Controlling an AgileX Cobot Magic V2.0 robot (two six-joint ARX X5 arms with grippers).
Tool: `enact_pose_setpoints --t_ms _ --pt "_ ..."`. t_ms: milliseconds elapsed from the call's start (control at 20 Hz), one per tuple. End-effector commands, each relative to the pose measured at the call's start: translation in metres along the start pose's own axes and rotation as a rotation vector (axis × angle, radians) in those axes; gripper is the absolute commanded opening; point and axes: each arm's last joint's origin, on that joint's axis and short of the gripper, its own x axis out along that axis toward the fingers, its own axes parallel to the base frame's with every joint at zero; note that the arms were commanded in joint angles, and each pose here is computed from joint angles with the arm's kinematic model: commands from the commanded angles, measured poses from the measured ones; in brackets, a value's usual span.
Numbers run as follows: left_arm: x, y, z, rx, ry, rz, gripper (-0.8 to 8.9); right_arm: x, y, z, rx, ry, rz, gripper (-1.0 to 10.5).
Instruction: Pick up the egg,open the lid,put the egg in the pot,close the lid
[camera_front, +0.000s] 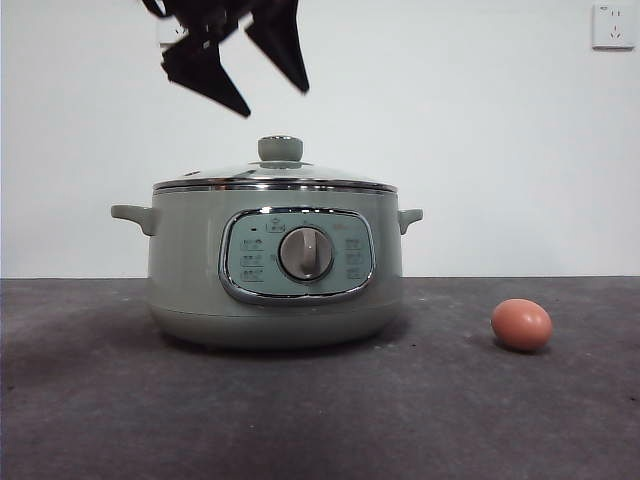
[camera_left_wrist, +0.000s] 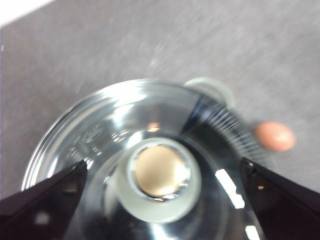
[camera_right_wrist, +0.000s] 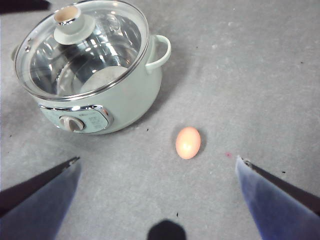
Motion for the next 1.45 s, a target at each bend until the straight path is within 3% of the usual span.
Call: enact_pose_setpoints --t_ms 50,400,800,1000,1150,1450 --pt "0.015 0.002 -0.002 0.013 0.02 0.001 6.59 0.0 0.0 0.001 -0.004 -0.002 0.004 7.2" --pt "0.043 0.007 -0.011 0.0 0.085 0.019 6.26 0.008 -0.003 0.004 0.004 0.02 0.006 7.2" --pt "0.045 0.005 -0.012 -0.001 0.093 -0.012 2.26 0.014 -0.004 0.005 0.007 0.033 0.007 7.2" --pt "0.045 0.004 -0.016 -0.015 0.133 -0.033 1.45 0.014 -0.004 0.005 0.007 0.032 0.006 7.2" --pt "0.045 0.003 -0.018 -0.024 0.148 -0.035 -0.14 0.014 -0.004 0.005 0.007 0.032 0.007 7.2" --pt "0.039 0.003 -0.013 -0.018 0.114 -0.029 -0.08 0.015 -0.005 0.006 0.009 0.037 0.006 7.2"
